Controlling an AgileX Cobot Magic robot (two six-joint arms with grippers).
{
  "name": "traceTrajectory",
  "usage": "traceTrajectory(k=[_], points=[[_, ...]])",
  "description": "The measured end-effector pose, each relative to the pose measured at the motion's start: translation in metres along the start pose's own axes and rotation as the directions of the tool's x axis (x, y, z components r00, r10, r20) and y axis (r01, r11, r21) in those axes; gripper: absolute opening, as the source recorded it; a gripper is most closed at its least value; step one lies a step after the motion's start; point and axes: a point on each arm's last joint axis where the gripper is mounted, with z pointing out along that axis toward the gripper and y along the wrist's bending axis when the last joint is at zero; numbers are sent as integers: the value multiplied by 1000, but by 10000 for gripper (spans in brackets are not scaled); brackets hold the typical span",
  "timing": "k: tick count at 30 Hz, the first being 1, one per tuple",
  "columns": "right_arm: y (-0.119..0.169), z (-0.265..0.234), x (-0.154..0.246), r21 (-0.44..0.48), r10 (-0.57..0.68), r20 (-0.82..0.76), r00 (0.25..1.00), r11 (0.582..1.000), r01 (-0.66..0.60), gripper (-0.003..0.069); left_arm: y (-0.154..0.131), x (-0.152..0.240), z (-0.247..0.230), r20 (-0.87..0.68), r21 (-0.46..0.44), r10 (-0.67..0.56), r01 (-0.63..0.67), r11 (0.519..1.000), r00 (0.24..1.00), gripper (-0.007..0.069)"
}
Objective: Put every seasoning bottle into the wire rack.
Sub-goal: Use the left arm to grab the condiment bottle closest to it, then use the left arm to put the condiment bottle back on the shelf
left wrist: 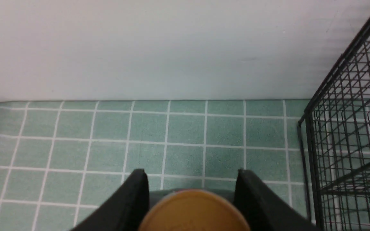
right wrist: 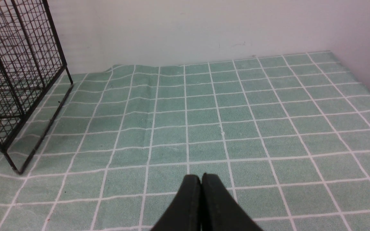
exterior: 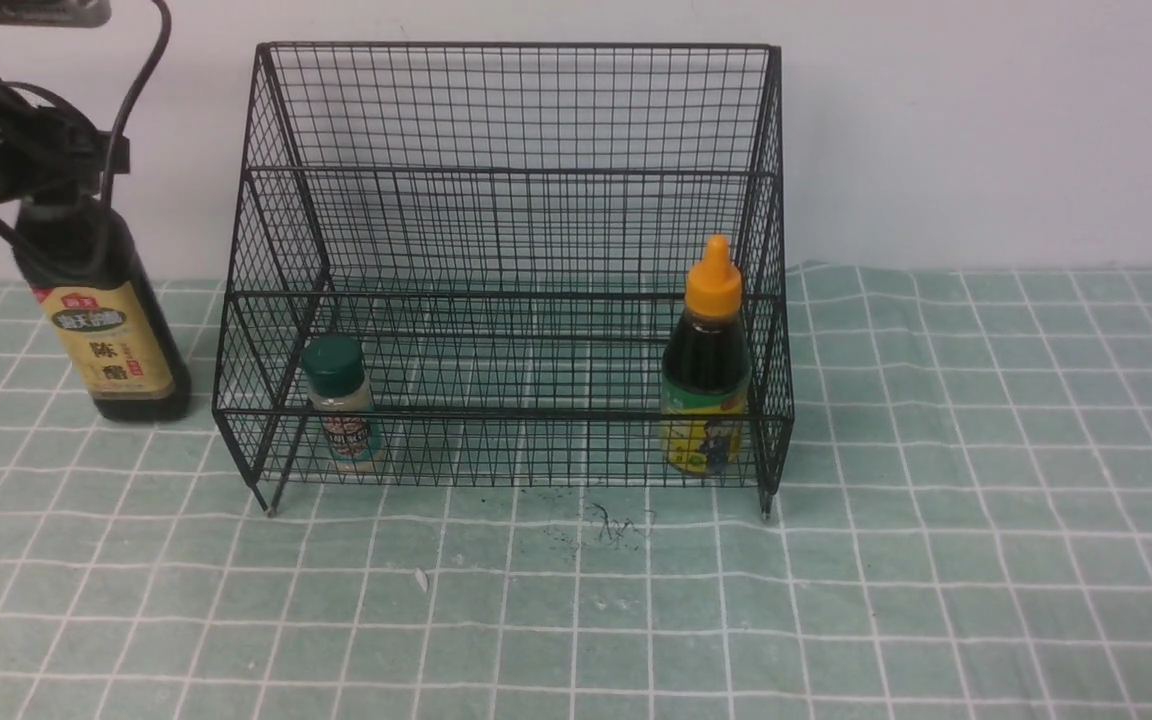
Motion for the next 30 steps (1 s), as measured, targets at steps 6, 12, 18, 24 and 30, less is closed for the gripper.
traceTrajectory(k=[6,12,18,24,30], points=[[0,0,0,0,0,0,1000,1000,0,-13,0,-38,-75,177,-18,5,-1,1000,984,310],[0,0,0,0,0,0,1000,1000,0,-13,-2,-68,-132,319,-1,-21,23,1000,947,309],[0,0,0,0,0,0,1000,1000,0,-13,-8,-82,-152,365,99,-110,79,992,925,309],[0,0,0,0,1,0,1000,1000,-1,-13,-23,-86,-155,374,205,-163,89,975,913,309],[0,0,0,0,3,0,1000,1000,-3,-13,-55,-91,-137,399,261,-124,17,965,909,309]])
